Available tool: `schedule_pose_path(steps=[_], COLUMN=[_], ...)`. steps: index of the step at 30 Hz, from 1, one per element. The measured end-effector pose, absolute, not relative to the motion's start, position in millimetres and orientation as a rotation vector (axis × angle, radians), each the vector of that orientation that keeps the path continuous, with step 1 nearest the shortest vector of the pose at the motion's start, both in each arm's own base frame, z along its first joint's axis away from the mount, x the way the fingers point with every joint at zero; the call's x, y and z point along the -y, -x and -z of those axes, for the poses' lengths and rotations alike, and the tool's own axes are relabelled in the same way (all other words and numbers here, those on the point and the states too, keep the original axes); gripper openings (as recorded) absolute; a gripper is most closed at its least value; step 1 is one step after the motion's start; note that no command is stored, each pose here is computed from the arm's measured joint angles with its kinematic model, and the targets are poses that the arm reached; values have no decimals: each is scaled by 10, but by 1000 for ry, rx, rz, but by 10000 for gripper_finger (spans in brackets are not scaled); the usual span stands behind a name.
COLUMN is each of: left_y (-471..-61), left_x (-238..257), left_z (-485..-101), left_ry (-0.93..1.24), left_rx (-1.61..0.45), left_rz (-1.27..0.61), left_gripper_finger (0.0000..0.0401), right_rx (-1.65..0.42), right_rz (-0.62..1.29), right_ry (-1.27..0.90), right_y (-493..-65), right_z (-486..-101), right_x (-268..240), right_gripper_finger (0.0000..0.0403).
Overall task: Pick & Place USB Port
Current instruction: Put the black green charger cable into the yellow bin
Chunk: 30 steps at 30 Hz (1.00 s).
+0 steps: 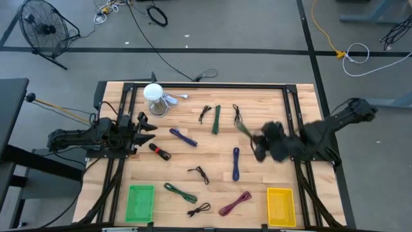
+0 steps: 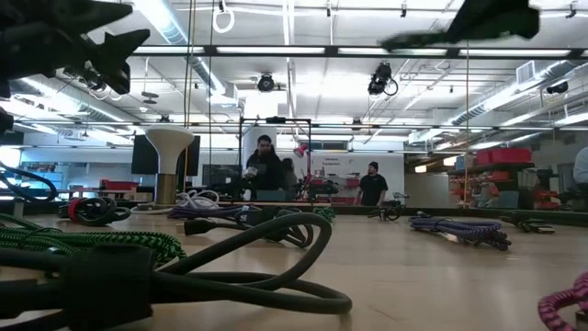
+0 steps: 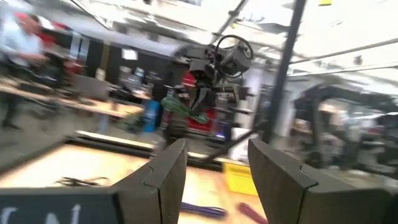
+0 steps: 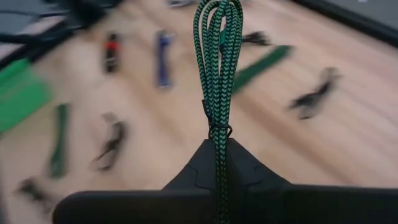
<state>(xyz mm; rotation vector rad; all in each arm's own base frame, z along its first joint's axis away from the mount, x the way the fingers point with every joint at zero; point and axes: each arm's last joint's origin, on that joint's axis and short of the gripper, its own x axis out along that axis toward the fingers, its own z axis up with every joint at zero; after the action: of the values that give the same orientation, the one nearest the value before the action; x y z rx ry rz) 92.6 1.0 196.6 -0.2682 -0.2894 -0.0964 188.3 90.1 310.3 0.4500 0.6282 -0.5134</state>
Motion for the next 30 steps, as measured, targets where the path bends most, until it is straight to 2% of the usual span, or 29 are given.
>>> schedule_pose_path(steps=[7, 12, 21, 30], left_y=[-923, -928, -922, -899], left_x=[28, 46, 129, 135], left_z=[-1959, -1941, -1941, -2014], left_ry=[352, 371, 389, 352], left_rx=[252, 228, 218, 314], left_rz=[238, 258, 315, 276], left_gripper_finger=[177, 177, 177, 177], right_rx=[-542, -516, -624, -716], right_rz=[365, 358, 564, 596], right_ry=[-371, -266, -228, -358], right_y=[-1916, -1932, -2006, -2048], right_z=[-3270, -3408, -3408, -3337], right_x=[-1760, -2233, -2533, -2702], right_gripper_finger=[6, 6, 6, 6])
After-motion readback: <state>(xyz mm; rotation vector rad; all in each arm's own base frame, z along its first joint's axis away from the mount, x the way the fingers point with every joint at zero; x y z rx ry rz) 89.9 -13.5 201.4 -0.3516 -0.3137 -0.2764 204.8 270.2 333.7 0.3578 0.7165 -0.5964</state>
